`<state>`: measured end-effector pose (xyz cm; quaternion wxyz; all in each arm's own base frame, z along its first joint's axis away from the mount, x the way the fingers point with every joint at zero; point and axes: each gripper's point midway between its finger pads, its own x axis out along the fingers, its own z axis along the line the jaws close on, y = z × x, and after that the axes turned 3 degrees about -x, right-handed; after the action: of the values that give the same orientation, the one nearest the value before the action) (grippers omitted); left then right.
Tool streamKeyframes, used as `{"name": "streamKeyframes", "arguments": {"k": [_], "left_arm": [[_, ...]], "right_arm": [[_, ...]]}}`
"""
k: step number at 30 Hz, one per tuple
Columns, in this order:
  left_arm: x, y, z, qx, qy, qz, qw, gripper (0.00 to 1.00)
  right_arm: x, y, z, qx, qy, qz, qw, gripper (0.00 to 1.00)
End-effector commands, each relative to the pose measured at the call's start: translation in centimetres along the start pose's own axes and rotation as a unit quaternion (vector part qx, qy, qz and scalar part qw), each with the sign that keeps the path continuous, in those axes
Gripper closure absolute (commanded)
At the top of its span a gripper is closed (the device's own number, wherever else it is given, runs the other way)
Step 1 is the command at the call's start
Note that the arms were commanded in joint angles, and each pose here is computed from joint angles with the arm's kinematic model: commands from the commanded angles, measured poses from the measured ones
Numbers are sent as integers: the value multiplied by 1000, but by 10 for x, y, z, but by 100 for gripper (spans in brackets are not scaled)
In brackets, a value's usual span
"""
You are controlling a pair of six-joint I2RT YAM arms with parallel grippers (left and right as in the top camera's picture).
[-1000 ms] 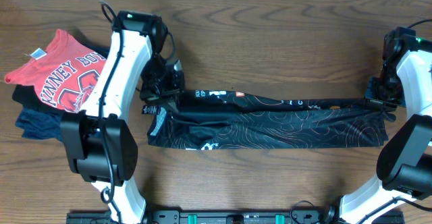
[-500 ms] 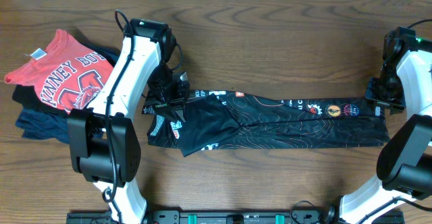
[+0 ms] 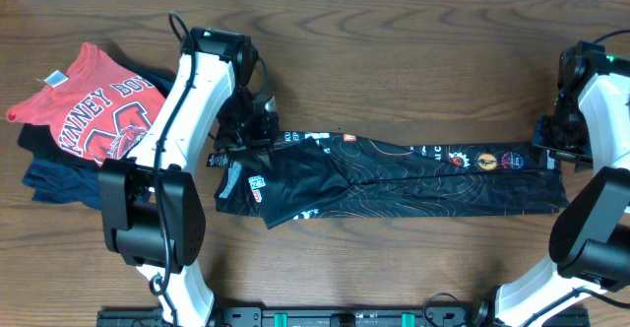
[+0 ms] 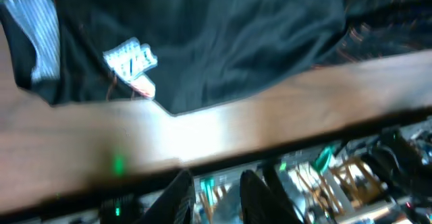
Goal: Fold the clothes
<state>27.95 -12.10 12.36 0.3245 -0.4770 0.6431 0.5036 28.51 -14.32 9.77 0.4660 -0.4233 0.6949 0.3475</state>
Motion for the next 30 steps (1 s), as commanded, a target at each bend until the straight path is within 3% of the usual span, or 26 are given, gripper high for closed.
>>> {"name": "streamKeyframes", "arguments": {"k": [1,14,18,30], "left_arm": [[-1,-5,0,9,0,-14,1000,74],[0,-14,-1,15,3,-30,999,74],[0,-15,-1,16,3,-32,999,74],[0,-15,-1,10,3,-32,999,74]], "right_arm": [[-1,5,1,-8,-36,4,999,34],[44,6,-19,-7,-166,0,986,18],[64,8,-4,-29,-216,-18,976,17],[106,6,24,-27,-243,-66,967,19]]}}
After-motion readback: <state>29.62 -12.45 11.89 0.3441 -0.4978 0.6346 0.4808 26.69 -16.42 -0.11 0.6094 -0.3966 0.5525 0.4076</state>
